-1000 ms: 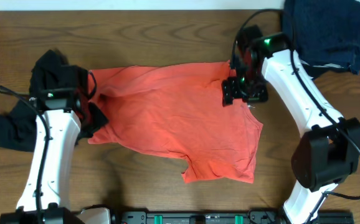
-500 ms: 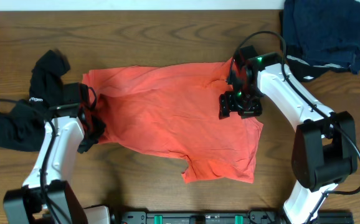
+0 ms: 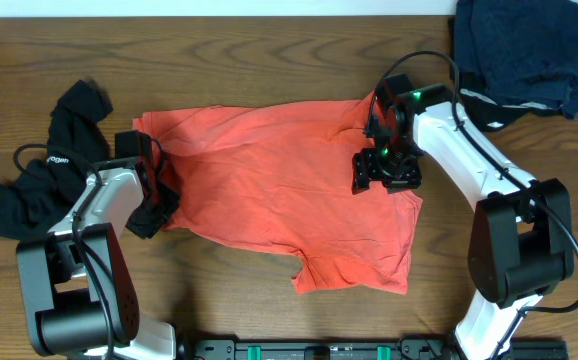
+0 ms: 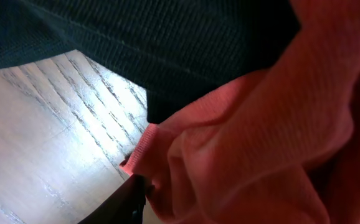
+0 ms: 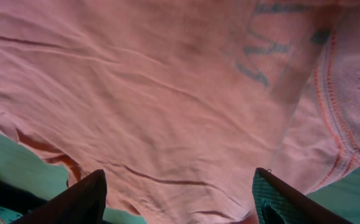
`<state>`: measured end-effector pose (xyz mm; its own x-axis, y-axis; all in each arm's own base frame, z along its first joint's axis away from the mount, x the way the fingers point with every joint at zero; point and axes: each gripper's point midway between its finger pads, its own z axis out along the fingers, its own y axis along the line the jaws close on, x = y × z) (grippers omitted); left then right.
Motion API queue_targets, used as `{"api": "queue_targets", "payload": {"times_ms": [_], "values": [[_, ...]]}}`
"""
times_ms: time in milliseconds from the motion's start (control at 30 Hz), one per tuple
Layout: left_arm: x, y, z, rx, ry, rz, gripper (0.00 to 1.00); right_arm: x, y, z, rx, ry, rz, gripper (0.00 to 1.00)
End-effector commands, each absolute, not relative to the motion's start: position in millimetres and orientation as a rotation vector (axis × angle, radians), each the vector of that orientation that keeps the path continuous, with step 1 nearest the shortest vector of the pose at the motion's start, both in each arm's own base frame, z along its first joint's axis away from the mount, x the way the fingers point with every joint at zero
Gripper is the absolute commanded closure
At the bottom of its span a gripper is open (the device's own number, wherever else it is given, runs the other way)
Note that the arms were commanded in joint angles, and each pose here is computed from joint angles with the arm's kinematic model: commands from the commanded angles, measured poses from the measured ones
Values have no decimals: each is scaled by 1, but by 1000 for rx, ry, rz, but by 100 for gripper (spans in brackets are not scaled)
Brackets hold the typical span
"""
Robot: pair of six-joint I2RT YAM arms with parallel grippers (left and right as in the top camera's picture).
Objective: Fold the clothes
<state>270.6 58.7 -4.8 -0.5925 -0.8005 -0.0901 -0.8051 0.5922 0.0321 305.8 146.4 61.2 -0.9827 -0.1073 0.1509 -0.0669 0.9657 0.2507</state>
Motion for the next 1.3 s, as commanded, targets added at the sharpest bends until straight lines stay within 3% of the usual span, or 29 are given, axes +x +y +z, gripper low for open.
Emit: {"api": "queue_targets", "payload": {"times_ms": [0,167,233,267,400,700,1000,1267], "values": [[269,57,-14,-1386,2773,88,60,302,150,61,124,-2941,-374,27],[255,54,-14,-1402,2824,113,62,298,149,61,119,-2923,-364,27],[249,53,-13,-1387,2860,126,87,297,149,62,117,-2917,-362,28],[246,52,-13,-1390,2870,126,94,295,149,62,115,-2911,-363,30],[235,51,-9,-1378,2923,146,94,286,151,68,106,-2875,-391,39],[235,63,10,-1356,2889,122,94,256,141,97,88,-2898,-235,35],[243,67,9,-1316,2871,107,94,186,145,65,-20,-2800,-79,39],[246,67,9,-1311,2858,102,94,150,153,37,-6,-2791,3,40]]}}
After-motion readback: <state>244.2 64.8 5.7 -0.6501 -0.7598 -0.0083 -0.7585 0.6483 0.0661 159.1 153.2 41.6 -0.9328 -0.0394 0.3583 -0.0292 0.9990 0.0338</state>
